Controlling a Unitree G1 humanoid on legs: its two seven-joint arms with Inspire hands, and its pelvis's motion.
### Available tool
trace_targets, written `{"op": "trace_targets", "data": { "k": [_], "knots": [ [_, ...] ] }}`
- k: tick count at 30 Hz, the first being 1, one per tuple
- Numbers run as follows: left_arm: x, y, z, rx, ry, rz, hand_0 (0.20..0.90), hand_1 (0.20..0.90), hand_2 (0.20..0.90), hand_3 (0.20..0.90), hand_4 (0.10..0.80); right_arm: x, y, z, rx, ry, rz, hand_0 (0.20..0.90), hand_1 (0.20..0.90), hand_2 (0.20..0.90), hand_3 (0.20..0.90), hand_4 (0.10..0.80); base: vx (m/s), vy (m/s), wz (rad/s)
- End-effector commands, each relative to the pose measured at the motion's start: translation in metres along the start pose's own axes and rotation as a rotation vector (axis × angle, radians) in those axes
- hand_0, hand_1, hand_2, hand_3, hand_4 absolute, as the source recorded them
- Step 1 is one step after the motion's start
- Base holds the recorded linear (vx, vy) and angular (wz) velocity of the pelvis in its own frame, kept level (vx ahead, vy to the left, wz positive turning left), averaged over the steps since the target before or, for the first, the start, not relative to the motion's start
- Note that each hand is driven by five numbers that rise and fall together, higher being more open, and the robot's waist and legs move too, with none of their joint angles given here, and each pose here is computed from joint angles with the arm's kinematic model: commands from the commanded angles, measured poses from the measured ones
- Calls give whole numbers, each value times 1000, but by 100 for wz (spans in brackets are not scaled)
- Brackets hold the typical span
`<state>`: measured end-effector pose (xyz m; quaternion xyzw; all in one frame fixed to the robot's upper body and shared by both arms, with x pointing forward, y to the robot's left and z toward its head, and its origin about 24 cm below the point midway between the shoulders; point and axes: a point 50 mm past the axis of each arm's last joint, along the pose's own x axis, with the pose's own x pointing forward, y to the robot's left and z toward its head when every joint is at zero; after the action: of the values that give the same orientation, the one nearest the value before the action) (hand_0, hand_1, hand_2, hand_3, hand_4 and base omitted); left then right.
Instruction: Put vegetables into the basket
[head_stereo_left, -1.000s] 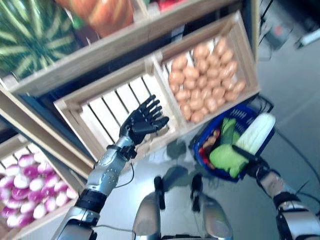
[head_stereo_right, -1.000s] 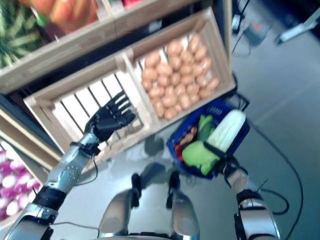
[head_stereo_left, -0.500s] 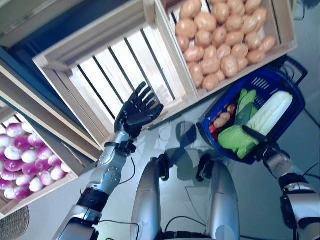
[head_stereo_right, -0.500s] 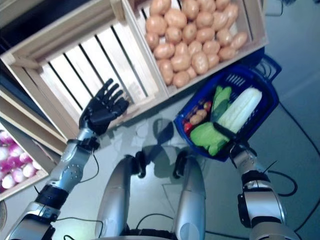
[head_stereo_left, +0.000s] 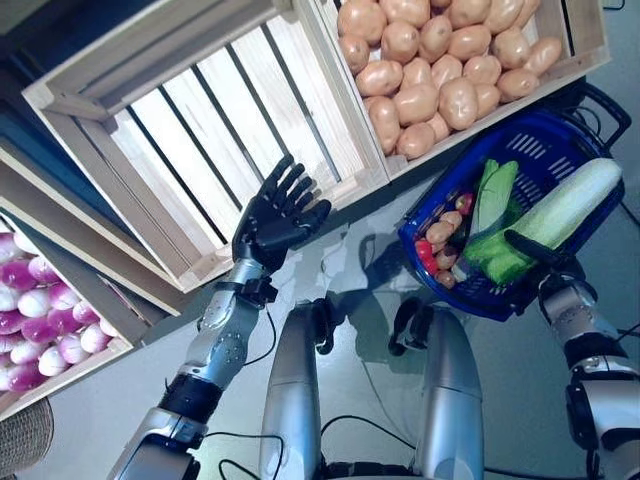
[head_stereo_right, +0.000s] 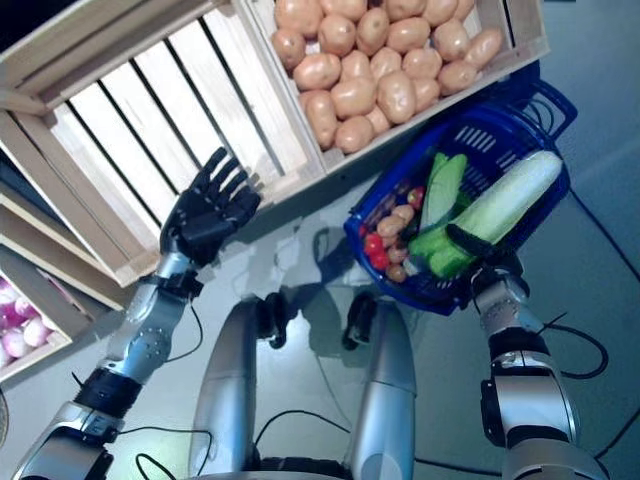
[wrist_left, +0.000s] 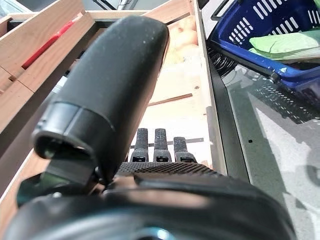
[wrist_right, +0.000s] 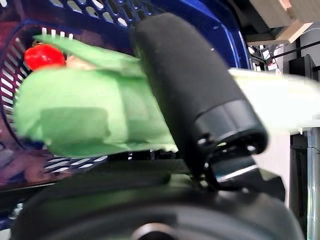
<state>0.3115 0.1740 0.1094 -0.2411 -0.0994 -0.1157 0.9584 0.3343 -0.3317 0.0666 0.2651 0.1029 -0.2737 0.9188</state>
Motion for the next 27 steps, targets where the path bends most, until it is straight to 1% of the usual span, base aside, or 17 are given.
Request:
{"op": "trace_targets", "data": {
  "k": [1, 6, 14, 20, 23, 26, 27],
  "knots": [
    [8, -32, 40, -18, -234, -162, 900, 900, 900, 900, 800, -4, -1, 63, 33, -247, -2, 900, 900, 900, 900, 800, -46, 16, 1],
    [5, -30, 38, -5, -216, -173, 900, 900, 900, 900, 800, -5, -5, 64, 25, -262, 6, 900, 900, 900, 900, 800, 0, 0, 0],
    [-2, -20, 17, -28, -114, -159, 900, 900, 900, 900, 800, -4, -11, 36, -12, -180, 51, 900, 900, 900, 900, 800, 22, 39, 1],
    [-9, -5, -2, -3, -27, -112, 900, 900, 900, 900, 800, -6, -18, -1, -4, -86, 51, 900, 900, 900, 900, 800, 74, 38, 1],
    [-14, 2, -14, 23, 30, -77, 900, 900, 900, 900, 800, -9, -24, -27, -11, -13, 50, 900, 900, 900, 900, 800, 98, 36, -7],
    [-24, 10, -26, 24, 93, -52, 900, 900, 900, 900, 800, -16, -28, -57, -15, 54, 54, 900, 900, 900, 900, 800, 154, 34, 0],
    [-30, 13, -34, 25, 127, -43, 900, 900, 900, 900, 800, -20, -31, -71, 14, 83, 57, 900, 900, 900, 900, 800, 158, 32, -6]
  ]
}}
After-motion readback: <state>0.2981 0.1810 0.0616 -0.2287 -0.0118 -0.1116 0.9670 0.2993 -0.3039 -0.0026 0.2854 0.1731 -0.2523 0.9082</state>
